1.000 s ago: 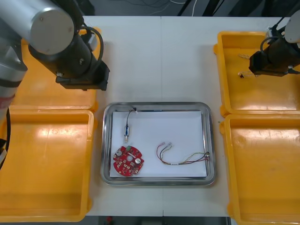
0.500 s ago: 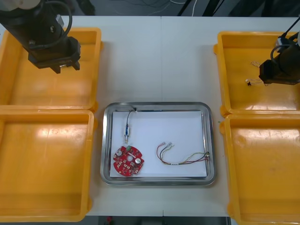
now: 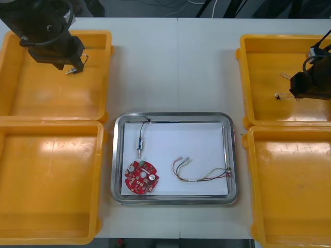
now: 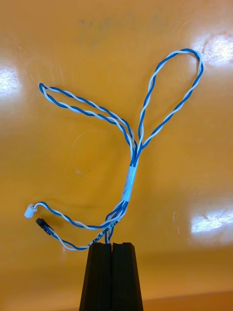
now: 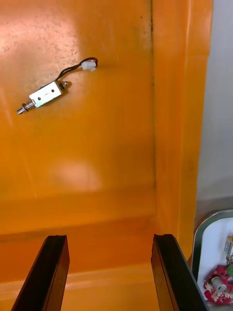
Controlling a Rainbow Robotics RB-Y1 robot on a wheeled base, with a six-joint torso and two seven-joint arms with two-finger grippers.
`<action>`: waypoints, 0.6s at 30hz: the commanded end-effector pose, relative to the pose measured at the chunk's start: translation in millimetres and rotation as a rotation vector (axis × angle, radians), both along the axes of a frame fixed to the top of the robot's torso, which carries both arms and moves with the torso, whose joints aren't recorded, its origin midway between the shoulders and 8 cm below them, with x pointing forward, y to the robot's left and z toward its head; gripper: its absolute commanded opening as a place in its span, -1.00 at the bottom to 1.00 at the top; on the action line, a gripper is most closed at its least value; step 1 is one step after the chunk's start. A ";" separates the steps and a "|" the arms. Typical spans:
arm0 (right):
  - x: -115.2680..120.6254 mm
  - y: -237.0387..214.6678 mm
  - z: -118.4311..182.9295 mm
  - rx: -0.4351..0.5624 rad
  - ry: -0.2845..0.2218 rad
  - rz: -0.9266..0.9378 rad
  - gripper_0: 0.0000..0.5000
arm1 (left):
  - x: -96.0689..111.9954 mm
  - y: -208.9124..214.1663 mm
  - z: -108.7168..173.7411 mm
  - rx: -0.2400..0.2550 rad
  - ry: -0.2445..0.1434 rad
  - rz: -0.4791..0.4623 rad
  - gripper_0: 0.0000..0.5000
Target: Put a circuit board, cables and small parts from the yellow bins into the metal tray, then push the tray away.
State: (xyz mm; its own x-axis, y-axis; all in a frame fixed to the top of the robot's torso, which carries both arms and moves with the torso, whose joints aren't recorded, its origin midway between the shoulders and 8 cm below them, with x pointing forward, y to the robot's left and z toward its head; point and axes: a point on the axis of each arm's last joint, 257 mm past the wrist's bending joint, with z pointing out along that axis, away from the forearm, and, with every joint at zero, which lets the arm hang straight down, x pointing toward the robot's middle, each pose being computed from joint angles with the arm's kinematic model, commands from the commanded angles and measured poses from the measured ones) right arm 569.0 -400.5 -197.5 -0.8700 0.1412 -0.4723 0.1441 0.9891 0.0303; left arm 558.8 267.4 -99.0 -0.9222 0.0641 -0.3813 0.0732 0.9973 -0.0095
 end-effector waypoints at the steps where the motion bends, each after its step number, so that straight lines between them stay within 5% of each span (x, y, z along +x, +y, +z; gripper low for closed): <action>1: -0.5 -21.4 23.1 0.001 -0.048 -0.048 -1.00 | 24.1 19.3 44.6 0.064 -0.115 -0.130 1.00; 4: -0.4 -21.8 23.7 0.004 -0.050 -0.052 -0.91 | 29.1 21.9 42.0 0.084 -0.117 -0.191 1.00; 6: -0.8 -22.2 23.9 0.004 -0.049 -0.052 0.18 | 33.0 25.2 41.5 0.099 -0.121 -0.230 1.00; 9: -0.5 -22.4 24.9 0.011 -0.053 -0.057 0.90 | 37.4 27.9 39.8 0.116 -0.127 -0.285 1.00; 18: -1.3 -25.9 35.4 0.036 -0.065 -0.072 1.00 | 51.5 39.2 33.3 0.172 -0.166 -0.436 1.00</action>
State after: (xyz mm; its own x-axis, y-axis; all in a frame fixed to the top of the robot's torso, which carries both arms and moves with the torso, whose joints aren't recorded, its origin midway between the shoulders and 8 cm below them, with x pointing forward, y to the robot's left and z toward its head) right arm 567.9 -404.0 -194.0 -0.8619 0.1596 -0.4813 0.1555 0.9866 0.0487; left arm 591.1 291.0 -115.8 -0.7850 0.4794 -0.3925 0.4642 0.8746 0.1398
